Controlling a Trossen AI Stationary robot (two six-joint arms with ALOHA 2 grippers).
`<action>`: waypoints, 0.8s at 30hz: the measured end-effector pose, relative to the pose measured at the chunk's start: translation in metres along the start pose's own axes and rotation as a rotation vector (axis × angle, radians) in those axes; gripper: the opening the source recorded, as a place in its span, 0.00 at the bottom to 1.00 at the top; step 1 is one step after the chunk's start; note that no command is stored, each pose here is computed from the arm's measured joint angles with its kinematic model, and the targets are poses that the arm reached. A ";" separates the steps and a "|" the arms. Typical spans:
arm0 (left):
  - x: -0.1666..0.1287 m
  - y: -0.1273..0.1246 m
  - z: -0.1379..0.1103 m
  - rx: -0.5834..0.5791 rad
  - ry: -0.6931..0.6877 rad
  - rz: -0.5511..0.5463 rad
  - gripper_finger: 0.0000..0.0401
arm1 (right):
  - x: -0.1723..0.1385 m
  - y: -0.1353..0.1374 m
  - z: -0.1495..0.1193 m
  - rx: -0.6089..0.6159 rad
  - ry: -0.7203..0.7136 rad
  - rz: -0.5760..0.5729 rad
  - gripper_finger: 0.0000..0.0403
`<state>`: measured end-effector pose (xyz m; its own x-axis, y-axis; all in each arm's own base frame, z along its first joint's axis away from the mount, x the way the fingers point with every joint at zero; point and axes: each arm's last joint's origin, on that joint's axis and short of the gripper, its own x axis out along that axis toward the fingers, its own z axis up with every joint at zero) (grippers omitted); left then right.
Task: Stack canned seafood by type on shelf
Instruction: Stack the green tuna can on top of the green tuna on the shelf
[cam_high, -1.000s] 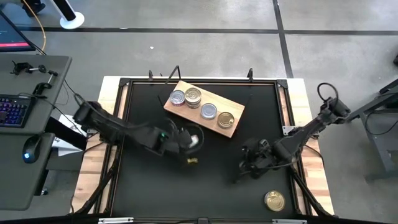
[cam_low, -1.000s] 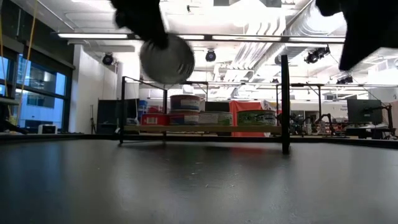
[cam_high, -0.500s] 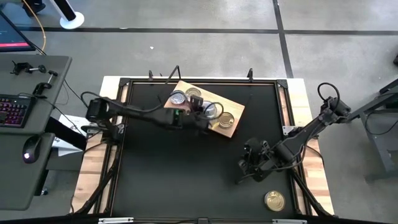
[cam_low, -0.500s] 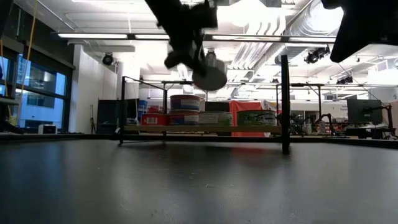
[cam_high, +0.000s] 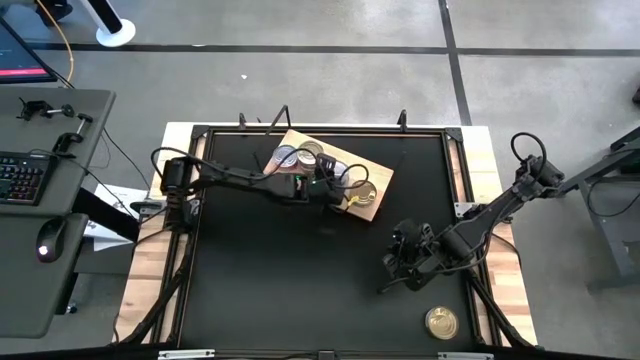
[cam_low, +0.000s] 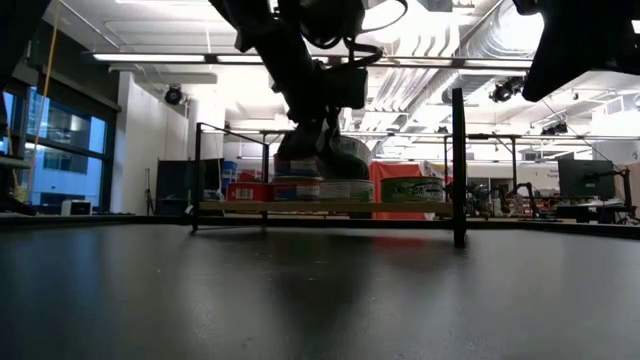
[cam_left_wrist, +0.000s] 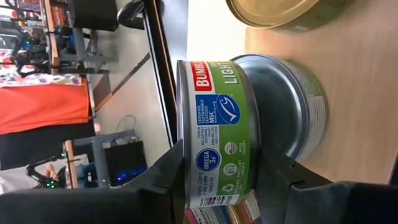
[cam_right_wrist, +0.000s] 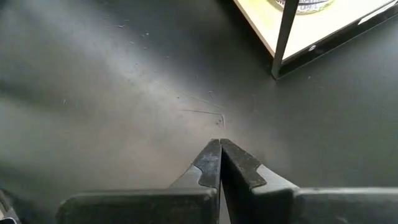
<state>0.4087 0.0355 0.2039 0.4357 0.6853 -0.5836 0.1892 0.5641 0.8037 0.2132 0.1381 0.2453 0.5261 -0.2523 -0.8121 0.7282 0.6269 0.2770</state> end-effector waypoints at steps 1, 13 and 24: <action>0.000 0.000 0.000 0.006 0.003 -0.006 0.29 | 0.000 0.000 0.000 -0.001 0.000 -0.001 0.00; 0.000 -0.002 -0.001 0.016 -0.019 -0.052 0.62 | 0.000 -0.001 0.000 -0.031 0.001 -0.009 0.00; -0.004 -0.001 -0.005 0.028 0.052 -0.054 0.64 | 0.000 -0.002 0.000 -0.036 0.010 -0.015 0.00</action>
<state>0.4026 0.0348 0.2050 0.3776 0.6778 -0.6309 0.2358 0.5885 0.7733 0.2118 0.1373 0.2447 0.5108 -0.2545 -0.8212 0.7198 0.6489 0.2466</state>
